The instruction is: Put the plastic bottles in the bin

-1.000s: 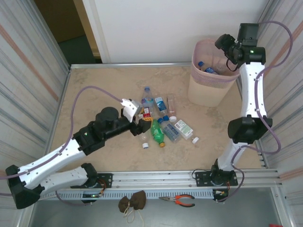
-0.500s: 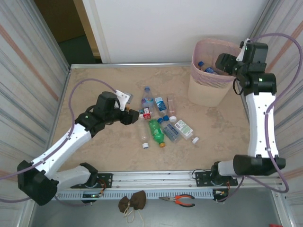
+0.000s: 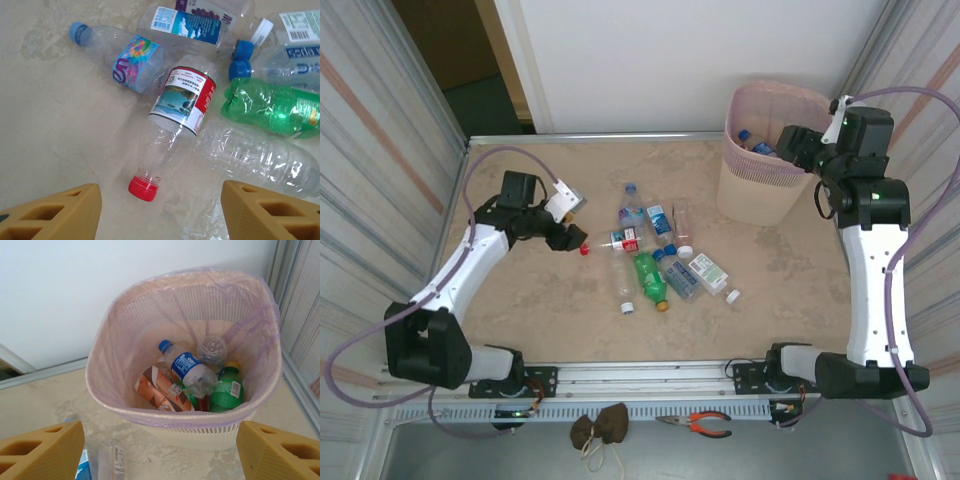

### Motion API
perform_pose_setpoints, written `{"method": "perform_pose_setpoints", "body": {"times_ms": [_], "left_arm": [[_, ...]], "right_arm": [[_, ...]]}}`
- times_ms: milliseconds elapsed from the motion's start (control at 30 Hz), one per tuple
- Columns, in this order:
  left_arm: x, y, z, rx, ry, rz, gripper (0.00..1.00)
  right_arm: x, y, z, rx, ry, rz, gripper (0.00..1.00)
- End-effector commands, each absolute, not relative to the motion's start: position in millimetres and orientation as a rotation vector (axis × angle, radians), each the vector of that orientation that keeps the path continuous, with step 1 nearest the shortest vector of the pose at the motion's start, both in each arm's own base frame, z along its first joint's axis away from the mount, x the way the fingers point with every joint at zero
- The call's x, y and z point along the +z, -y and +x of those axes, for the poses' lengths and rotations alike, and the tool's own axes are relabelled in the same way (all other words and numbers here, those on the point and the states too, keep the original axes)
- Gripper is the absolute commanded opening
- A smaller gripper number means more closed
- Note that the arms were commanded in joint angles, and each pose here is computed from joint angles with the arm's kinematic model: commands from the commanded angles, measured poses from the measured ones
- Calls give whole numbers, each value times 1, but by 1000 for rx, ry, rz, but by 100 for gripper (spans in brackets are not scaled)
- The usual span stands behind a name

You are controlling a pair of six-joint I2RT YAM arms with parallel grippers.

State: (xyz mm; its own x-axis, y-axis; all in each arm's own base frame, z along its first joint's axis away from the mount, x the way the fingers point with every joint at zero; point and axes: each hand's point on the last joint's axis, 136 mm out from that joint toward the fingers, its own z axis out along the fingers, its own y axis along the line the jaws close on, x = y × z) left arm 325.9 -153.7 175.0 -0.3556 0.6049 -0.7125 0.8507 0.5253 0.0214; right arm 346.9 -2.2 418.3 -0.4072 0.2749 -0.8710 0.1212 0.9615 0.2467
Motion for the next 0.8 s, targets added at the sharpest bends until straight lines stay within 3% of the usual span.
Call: {"method": "perform_pose_setpoints", "body": {"times_ms": [0, 200, 767], "left_arm": [[176, 163, 333, -428, -1903, 1391, 65], [131, 150, 347, -311, -1963, 1506, 69], [60, 152, 349, -362, -2038, 1670, 72]], "right_arm": [[427, 2, 342, 153, -1953, 253, 79], [432, 3, 336, 158, -1907, 263, 78], [425, 1, 339, 163, -1915, 271, 78]]}}
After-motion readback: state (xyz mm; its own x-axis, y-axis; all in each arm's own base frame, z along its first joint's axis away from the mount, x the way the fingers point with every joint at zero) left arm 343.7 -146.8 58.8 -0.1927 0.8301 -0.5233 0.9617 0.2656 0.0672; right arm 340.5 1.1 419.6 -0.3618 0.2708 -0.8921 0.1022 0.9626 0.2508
